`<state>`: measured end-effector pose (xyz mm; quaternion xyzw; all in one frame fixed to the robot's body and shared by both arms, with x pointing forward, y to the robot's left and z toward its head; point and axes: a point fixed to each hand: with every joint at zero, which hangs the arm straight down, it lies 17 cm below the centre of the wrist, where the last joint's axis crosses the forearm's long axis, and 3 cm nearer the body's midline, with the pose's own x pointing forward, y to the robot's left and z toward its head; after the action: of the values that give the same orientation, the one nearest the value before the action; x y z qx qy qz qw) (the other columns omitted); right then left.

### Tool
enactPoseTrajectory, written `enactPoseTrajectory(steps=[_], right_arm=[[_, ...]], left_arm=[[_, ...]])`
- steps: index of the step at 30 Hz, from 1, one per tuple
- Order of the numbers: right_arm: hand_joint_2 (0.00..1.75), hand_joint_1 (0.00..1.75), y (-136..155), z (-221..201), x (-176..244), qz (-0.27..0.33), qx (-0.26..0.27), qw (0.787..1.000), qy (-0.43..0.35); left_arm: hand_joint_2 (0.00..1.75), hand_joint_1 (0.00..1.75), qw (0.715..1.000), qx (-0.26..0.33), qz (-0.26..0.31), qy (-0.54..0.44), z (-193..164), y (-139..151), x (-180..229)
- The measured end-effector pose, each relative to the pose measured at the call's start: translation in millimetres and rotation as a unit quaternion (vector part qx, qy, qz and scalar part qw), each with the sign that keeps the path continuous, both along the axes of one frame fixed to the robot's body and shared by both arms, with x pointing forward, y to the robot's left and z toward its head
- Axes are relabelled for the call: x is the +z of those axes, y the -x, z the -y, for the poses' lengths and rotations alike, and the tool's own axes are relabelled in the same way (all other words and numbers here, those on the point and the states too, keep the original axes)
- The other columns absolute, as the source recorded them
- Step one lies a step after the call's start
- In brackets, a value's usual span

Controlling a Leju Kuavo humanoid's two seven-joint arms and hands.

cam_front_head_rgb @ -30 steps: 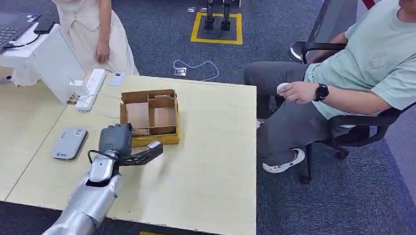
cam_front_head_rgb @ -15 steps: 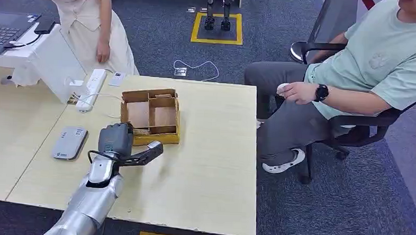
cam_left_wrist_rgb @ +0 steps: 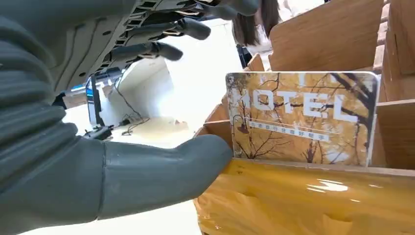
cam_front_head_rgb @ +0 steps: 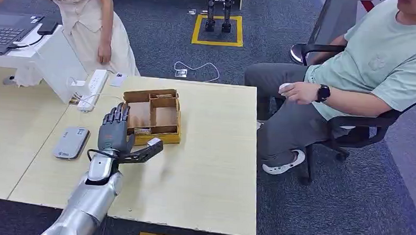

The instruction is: Pass the card to the sensor for recognition and then transmit it.

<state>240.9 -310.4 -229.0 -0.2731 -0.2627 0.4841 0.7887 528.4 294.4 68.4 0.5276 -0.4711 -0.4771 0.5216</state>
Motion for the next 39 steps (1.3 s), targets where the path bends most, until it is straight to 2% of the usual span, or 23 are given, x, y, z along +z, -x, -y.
enactPoseTrajectory(steps=[12, 18, 28, 32, 39], right_arm=[[0.0, 0.0, 0.0, 0.0, 0.0, 0.0, 0.0, 1.0, 0.0], [0.0, 0.0, -0.1, 0.3, 0.2, 0.001, -0.001, 1.0, 0.0], [0.0, 0.0, 1.1, 0.5, 0.0, 0.003, -0.003, 1.0, -0.002], [0.0, 0.0, 1.6, 0.3, 0.0, 0.004, -0.003, 1.0, -0.003], [0.0, 0.0, 2.2, 0.0, -0.2, 0.004, -0.003, 1.0, -0.004]], left_arm=[[1.75, 0.0, 1.0, -0.01, -0.003, 0.001, 3.8, -0.2, -0.4], [1.75, 0.0, 0.999, -0.043, -0.012, 0.006, 14.6, -0.5, -2.5], [1.75, 0.0, 0.994, -0.087, -0.044, 0.047, 25.2, 15.9, -19.8], [1.75, 0.0, 0.991, -0.101, -0.07, 0.042, 19.9, 26.4, -33.3], [1.75, 0.0, 0.99, -0.111, -0.071, 0.041, 11.9, 32.0, -34.9]])
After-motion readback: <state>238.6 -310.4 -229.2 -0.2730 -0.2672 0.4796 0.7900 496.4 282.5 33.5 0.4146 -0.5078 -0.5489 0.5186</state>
